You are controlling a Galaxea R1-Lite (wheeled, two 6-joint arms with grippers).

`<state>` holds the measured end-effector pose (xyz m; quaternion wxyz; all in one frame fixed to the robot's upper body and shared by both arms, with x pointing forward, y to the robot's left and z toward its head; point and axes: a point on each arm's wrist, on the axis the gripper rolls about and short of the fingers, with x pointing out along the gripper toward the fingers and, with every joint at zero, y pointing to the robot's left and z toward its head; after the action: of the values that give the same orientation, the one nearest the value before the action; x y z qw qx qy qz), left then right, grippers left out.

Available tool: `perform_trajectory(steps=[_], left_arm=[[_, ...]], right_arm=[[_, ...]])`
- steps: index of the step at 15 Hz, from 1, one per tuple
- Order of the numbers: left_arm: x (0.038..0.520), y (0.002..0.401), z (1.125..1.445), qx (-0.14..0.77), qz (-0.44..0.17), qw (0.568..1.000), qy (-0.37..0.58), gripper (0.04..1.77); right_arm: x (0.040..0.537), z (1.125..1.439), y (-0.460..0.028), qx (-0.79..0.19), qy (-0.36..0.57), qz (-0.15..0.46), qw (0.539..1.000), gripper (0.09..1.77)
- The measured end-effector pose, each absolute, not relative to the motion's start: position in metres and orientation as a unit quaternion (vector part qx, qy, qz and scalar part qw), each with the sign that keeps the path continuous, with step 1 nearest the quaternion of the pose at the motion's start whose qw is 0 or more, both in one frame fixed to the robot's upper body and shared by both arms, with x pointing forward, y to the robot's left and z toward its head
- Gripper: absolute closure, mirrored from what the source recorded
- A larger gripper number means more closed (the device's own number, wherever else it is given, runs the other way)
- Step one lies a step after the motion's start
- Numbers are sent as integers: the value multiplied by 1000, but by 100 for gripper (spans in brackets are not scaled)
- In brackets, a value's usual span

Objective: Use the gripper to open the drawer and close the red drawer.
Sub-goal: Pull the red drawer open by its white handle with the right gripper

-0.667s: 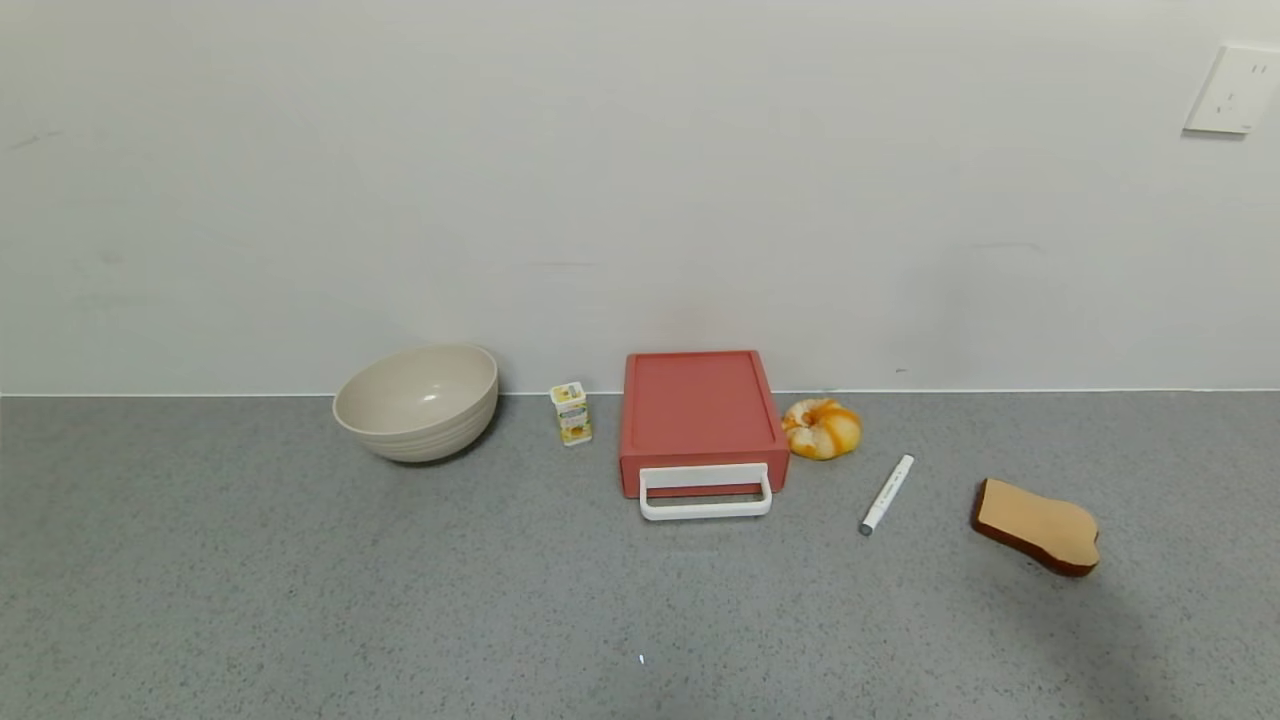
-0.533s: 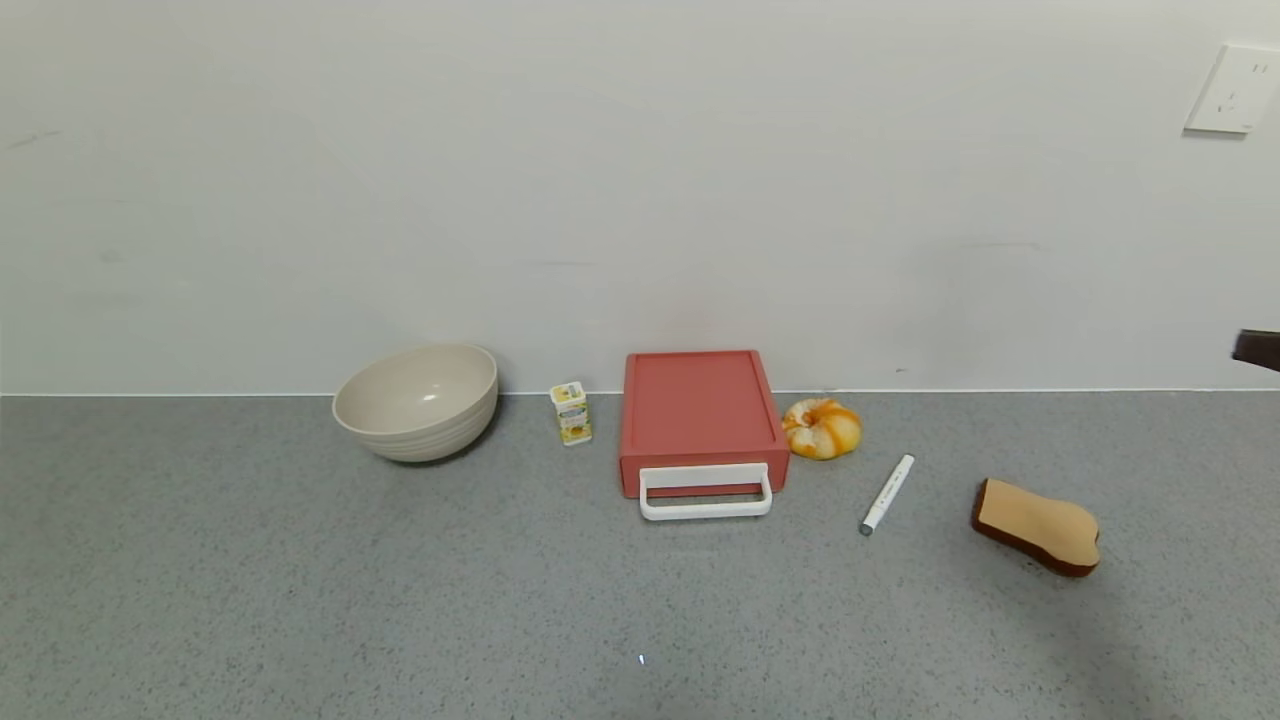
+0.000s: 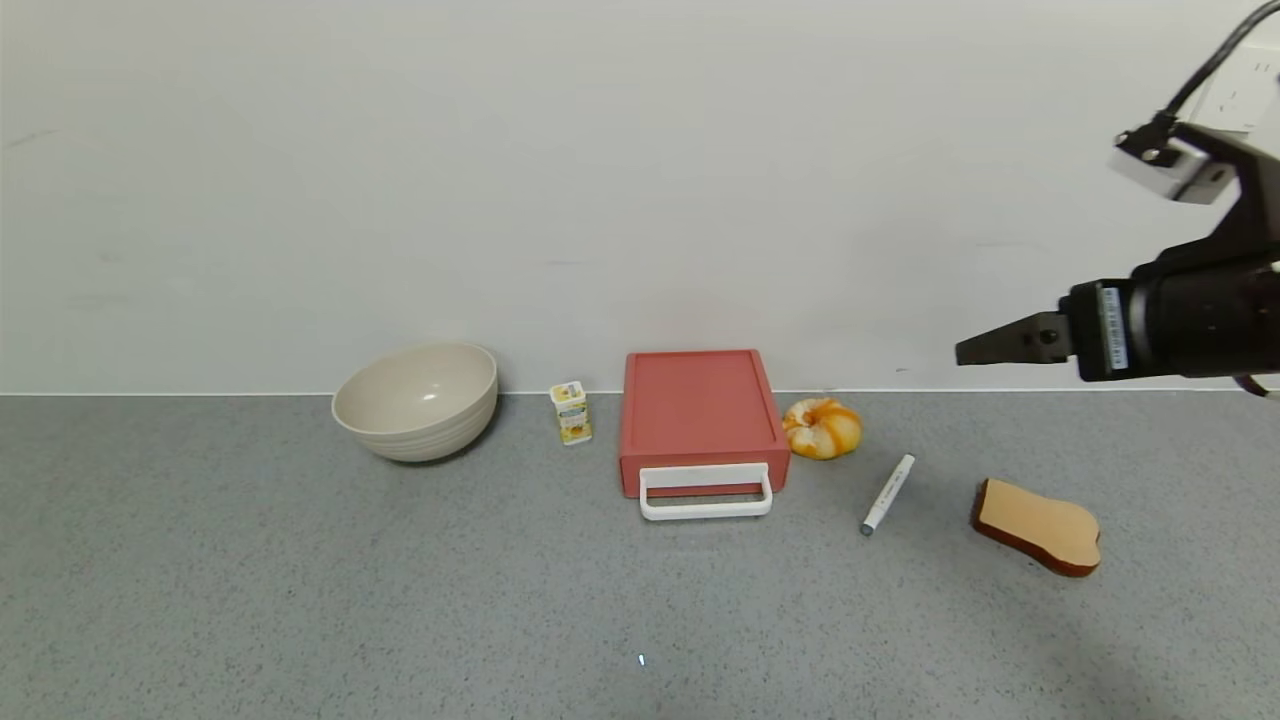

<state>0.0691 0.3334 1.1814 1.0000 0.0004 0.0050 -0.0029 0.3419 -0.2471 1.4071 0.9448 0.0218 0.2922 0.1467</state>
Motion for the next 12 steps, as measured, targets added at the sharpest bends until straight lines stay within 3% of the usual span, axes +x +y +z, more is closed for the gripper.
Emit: perform_trajectory(steps=[5, 12], left_arm=[[69, 333, 1181, 1, -3, 1000, 5, 9], [69, 333, 1181, 0, -3, 1000, 5, 9]], right_arm=[[381, 1370, -179, 10, 349, 148, 925, 15], [404, 1320, -97, -75, 380, 230, 893, 15]])
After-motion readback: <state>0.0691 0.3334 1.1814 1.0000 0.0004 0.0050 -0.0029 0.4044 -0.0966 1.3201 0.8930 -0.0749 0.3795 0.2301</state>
